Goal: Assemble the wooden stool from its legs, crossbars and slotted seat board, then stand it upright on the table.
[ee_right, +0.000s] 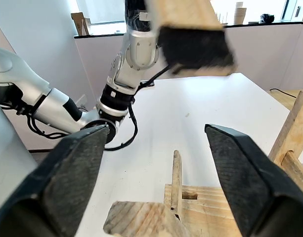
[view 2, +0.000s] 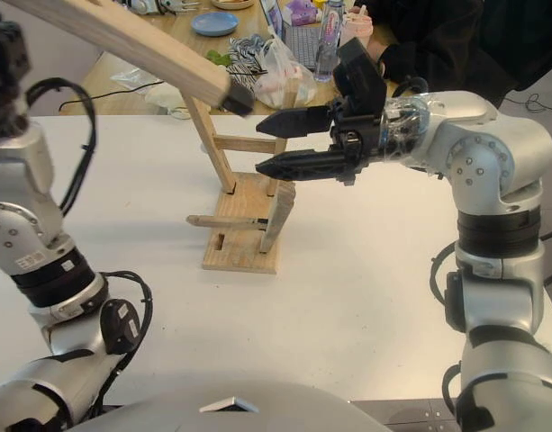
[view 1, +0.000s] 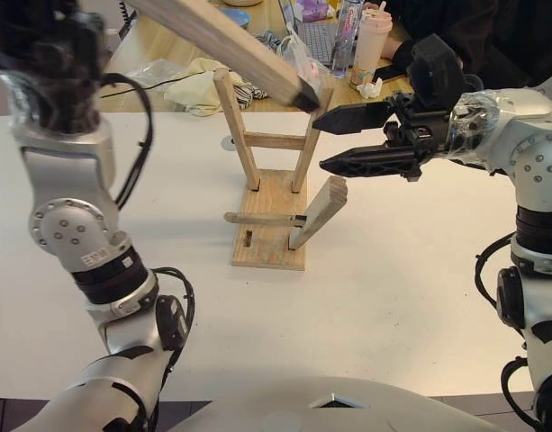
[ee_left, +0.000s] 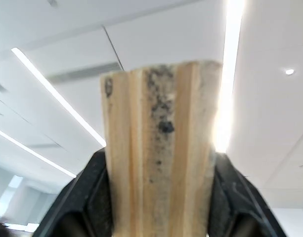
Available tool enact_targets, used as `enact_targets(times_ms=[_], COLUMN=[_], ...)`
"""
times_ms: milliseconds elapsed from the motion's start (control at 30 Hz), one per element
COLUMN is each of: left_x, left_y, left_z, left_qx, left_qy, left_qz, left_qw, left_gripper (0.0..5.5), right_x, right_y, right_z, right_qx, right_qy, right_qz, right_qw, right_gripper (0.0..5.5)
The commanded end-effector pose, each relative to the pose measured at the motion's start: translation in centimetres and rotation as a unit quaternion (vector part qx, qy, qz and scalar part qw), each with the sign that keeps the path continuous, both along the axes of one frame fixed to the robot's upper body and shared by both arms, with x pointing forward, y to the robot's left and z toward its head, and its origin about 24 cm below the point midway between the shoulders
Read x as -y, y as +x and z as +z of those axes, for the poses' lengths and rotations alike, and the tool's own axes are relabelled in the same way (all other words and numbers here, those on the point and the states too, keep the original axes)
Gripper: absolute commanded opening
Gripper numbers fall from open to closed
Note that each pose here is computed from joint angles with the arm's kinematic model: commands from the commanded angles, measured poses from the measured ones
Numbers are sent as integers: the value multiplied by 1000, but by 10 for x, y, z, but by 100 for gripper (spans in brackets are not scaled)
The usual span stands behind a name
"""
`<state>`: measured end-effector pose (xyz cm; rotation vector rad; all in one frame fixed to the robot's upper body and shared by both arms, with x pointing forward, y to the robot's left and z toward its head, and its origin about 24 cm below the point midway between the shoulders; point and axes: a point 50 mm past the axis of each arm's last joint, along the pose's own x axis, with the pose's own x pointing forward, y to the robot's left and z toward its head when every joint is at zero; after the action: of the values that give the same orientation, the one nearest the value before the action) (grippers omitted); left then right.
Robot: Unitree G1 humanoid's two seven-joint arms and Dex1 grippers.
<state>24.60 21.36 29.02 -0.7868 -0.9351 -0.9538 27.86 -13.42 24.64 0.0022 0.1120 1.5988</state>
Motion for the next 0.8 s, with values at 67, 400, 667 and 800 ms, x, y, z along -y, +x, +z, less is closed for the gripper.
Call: enact_targets(times_ms=[67, 400, 667, 800], left_x=[-49, -65, -21, -14], left_y=[9, 23, 28, 26], left_z=[-40, -133, -177, -187], left_qx=[-88, -243, -283, -288], left_qy=[46, 110, 179, 202], left_qz=[129, 116, 31, 19], left_qw=[987, 957, 942, 936], left_gripper=[203, 203, 203, 203], right_x=[-1, -6, -2, -1], right_y=[-11, -19, -10, -10], right_z=[-9, -42, -52, -54], right_qx=[-2, 16, 13, 11], right_qy=[-11, -78, -95, -105], right_qz=[-2, -35, -52, -44], right_qw=[1000, 996, 994, 993], right_gripper=[382, 281, 227, 224])
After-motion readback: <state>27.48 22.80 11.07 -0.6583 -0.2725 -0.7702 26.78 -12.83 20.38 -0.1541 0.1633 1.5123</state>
